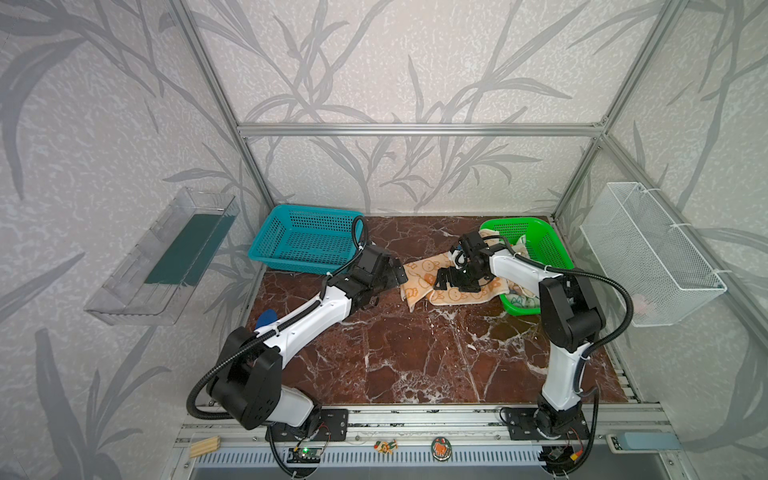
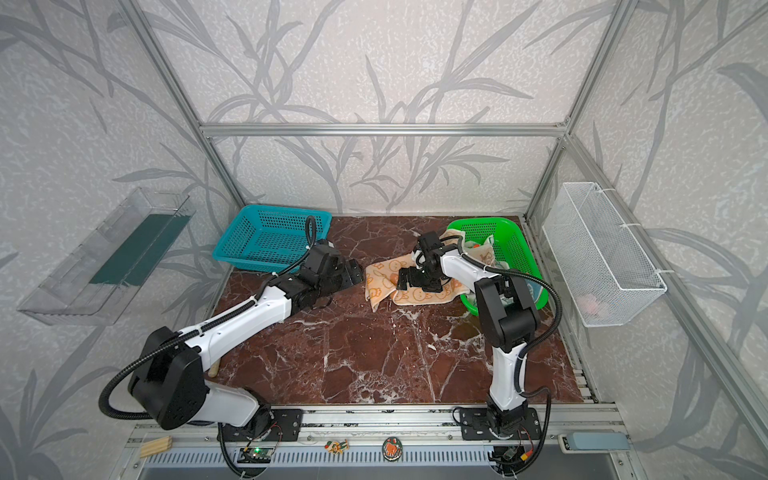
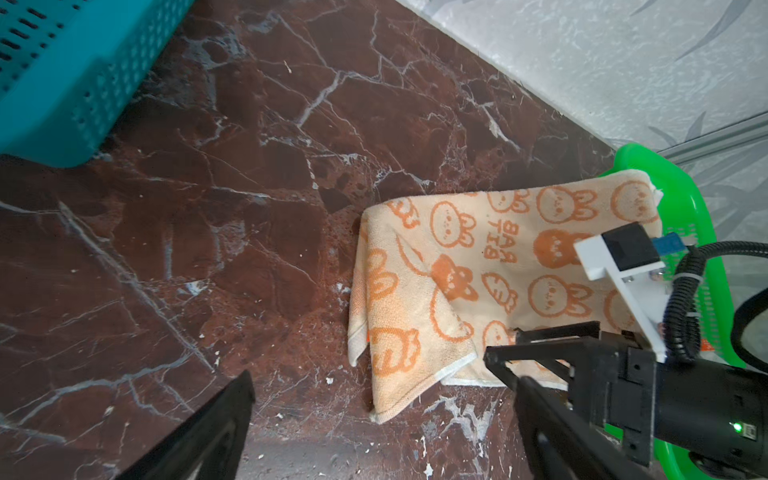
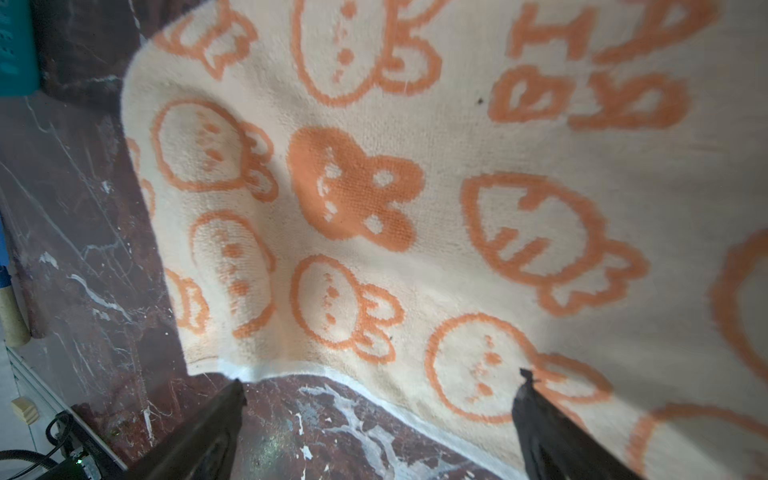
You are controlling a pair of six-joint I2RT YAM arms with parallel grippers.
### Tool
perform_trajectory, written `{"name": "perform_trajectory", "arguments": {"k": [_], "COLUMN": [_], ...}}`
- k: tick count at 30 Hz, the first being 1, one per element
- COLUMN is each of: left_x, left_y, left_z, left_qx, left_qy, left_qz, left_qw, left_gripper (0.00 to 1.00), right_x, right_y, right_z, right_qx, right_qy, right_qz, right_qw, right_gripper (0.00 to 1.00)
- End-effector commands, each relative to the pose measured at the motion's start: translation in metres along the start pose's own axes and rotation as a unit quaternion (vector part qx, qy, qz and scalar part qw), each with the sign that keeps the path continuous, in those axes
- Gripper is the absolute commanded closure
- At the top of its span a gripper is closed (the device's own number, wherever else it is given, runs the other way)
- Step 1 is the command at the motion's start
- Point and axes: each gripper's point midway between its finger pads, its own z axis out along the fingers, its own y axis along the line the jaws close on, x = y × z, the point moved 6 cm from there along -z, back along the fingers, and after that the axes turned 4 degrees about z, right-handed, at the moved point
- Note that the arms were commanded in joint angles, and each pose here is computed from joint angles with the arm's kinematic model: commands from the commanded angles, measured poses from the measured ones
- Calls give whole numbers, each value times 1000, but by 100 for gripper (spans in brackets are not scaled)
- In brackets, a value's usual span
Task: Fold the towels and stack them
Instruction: 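Pull the rabbit-print towel out of the green basket onto the table with the right gripper, then spread the towel on the table with the right gripper while left gripper approaches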
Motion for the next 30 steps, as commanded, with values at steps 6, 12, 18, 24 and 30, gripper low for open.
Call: {"name": "perform_trajectory", "arguments": {"k": [6, 12, 18, 24, 30], "left_x": [-4, -12, -19, -13, -4], "left_y": [9, 23, 34, 30, 14], "left_z": [-16, -38, -61, -57, -18], "left_qx": [-1, -14, -23, -7, 2], "left_qy": [-7, -22, -45, -22, 27], "left_qz": [-3, -10, -16, -13, -13], "left_qw": [1000, 1000, 999, 1000, 1000], "left_gripper": [1, 1, 1, 1, 1], "right_x": [14, 4, -54, -73, -71], "right_y": [42, 109, 159, 166, 84], "right_z": [49, 95, 103, 32, -19], "right_qx": [0, -45, -80, -83, -85], "right_qy": [15, 25, 4, -17, -93], "right_qz": [7, 40, 47, -29, 15], "right_qw": [1000, 998, 996, 996, 992], "right_gripper": [1, 1, 1, 1, 1]}}
